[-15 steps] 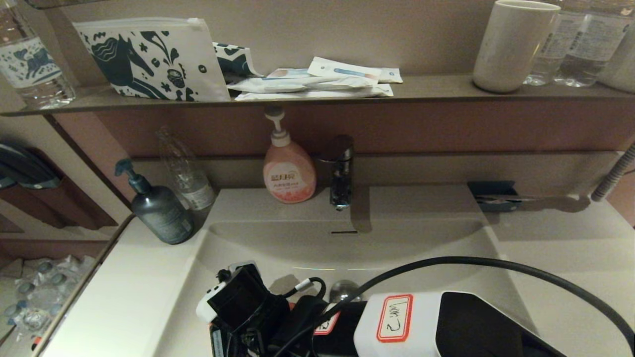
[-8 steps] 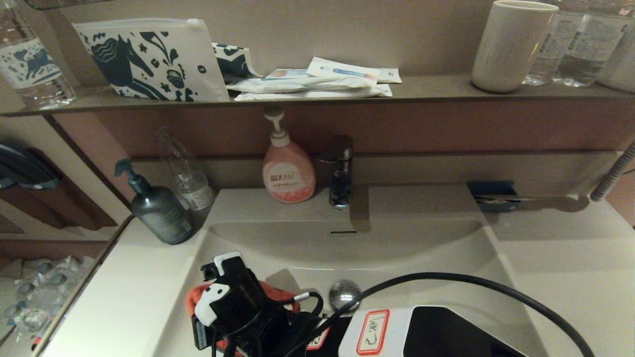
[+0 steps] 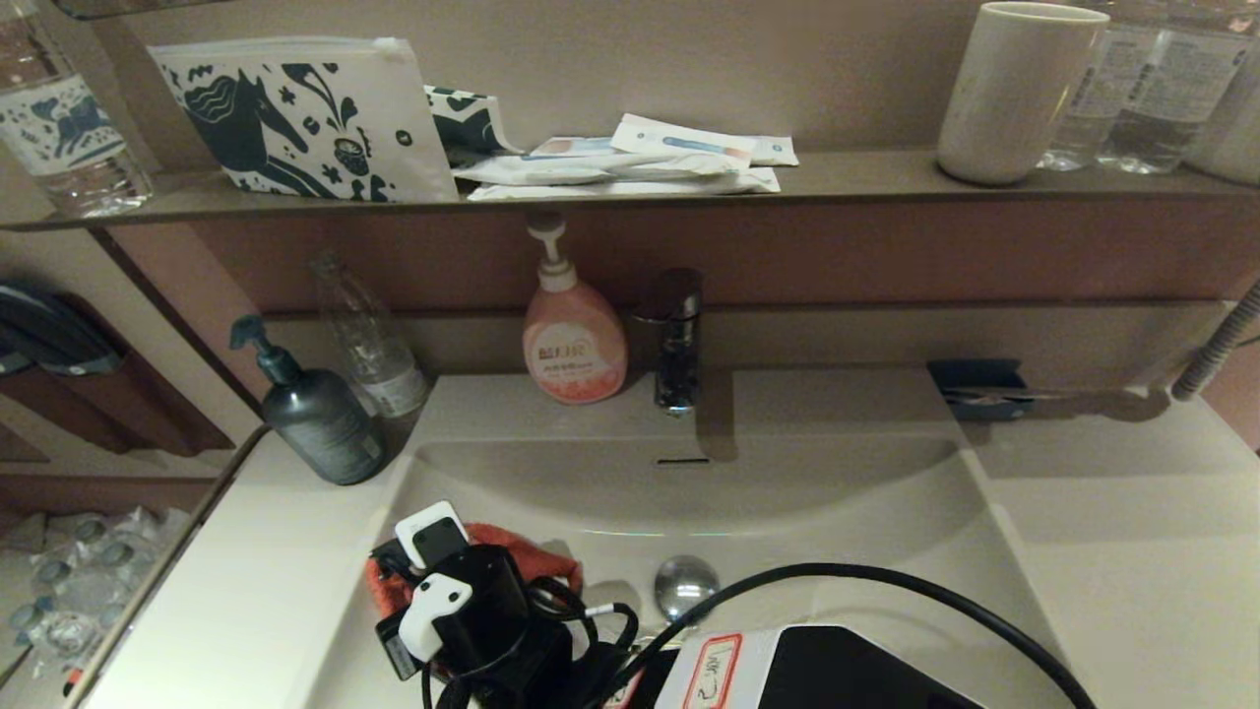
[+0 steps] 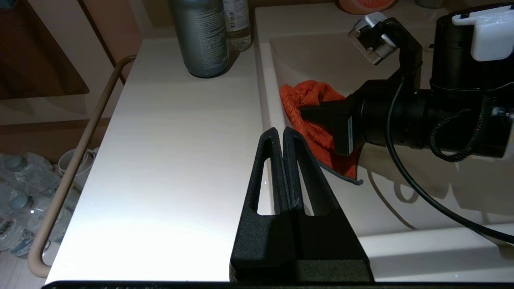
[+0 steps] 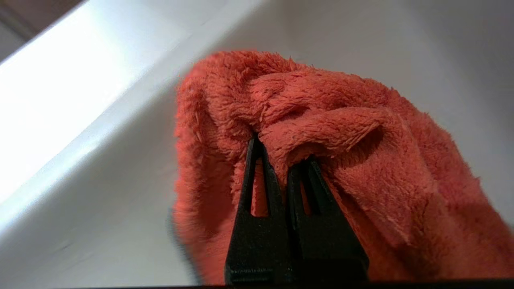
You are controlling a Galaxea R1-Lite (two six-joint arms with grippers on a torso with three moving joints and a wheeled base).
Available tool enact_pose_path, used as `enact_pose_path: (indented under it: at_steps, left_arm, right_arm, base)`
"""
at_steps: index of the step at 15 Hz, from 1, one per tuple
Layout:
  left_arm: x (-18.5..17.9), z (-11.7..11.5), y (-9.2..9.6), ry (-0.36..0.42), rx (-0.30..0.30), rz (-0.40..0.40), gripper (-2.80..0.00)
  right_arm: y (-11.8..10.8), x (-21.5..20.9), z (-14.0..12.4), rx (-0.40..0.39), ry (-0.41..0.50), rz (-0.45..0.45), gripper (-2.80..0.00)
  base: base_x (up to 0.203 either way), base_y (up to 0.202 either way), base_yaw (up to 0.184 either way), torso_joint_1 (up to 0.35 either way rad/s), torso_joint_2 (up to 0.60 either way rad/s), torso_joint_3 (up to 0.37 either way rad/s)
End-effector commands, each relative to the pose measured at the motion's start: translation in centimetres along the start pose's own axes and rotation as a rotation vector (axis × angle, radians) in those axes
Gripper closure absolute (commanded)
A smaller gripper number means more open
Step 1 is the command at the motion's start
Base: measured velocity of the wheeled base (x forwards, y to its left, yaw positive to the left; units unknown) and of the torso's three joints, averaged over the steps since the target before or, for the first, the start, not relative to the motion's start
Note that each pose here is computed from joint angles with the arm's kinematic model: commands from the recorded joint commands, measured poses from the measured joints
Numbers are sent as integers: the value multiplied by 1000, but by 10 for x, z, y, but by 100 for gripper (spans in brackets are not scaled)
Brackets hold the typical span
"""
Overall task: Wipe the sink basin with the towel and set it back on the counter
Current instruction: Wipe the sink
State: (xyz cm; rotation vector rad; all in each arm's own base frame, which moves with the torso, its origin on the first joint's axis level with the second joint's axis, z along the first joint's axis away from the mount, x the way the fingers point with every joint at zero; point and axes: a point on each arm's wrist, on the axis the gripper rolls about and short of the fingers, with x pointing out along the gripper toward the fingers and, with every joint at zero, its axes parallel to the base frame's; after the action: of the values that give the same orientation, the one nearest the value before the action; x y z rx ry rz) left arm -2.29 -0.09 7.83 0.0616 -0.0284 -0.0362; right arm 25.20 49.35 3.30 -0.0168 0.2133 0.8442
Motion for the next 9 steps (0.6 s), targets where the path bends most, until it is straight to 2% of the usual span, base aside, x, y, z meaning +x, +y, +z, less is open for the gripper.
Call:
enact_pose_path:
  at_steps: [1,4,9]
  left_arm:
    - [0,0,0,1,0,0,0]
    - [0,0,0,1,0,0,0]
    - [0,0,0,1,0,0,0]
  right_arm:
    - [-12,3,1,-2,-9,-39,0]
    - [-35,6,6,2,-24,-140,0]
    - [-44,6,3,-55,39,-245,0]
  base:
    - [0,0,0,0,0,0]
    - [0,0,0,0,0,0]
    - [0,0,0,0,0,0]
